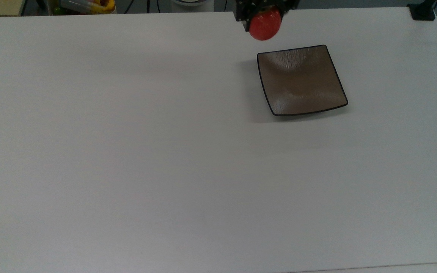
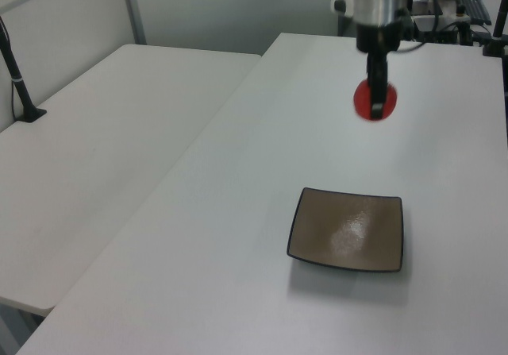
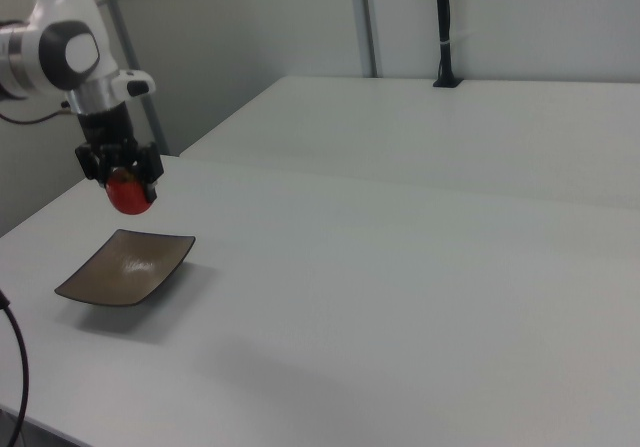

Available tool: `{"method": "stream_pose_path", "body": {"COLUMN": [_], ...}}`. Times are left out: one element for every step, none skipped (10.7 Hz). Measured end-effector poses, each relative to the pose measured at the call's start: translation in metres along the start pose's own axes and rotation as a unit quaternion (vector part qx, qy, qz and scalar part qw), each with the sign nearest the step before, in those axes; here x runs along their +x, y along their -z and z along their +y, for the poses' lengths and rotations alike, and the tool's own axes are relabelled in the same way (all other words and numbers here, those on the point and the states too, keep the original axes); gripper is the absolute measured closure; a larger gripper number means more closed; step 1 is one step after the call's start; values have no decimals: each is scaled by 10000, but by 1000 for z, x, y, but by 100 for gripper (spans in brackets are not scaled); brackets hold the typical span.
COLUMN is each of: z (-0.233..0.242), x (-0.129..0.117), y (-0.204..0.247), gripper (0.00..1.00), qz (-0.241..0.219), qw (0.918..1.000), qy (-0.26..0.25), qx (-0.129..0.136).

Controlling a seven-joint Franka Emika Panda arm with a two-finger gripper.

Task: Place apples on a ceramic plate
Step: 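Lift the held apple and carry it toward the brown plate, then lower the apple onto the plate and open the gripper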

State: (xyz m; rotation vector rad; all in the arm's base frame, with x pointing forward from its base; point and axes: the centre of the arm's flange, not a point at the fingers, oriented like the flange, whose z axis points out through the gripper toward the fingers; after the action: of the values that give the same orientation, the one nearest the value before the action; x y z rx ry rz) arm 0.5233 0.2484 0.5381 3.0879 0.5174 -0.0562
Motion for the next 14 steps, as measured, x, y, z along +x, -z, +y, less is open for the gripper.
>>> {"method": "stream_pose_path", "body": {"z": [-17, -33, -47, -66, -80, -97, -112, -121, -125, -126, -125, -125, -125, -125], "x": [8, 17, 25, 34, 38, 38, 37, 36, 37, 41, 45, 45, 45, 45], "y": [-19, -42, -64, -95, -114, -134, -153, -170, -184, -197, -200, -200, -200, -200], "gripper": [24, 24, 24, 24, 24, 24, 24, 24, 24, 24, 24, 24, 24, 20], "qz": [25, 13, 11, 50, 140, 241, 293, 272, 257, 281, 334, 338, 338, 333], "qw": [10000, 9999, 9999, 9998, 9996, 9992, 9989, 9989, 9990, 9990, 9989, 9989, 9989, 9989], "qy": [-57, -85, -125, -195, -242, -264, -275, -260, -217, -195, -185, -186, -185, -185], "qx": [32, 60, 90, 43, -70, -179, -251, -295, -301, -271, -260, -259, -259, -260]}}
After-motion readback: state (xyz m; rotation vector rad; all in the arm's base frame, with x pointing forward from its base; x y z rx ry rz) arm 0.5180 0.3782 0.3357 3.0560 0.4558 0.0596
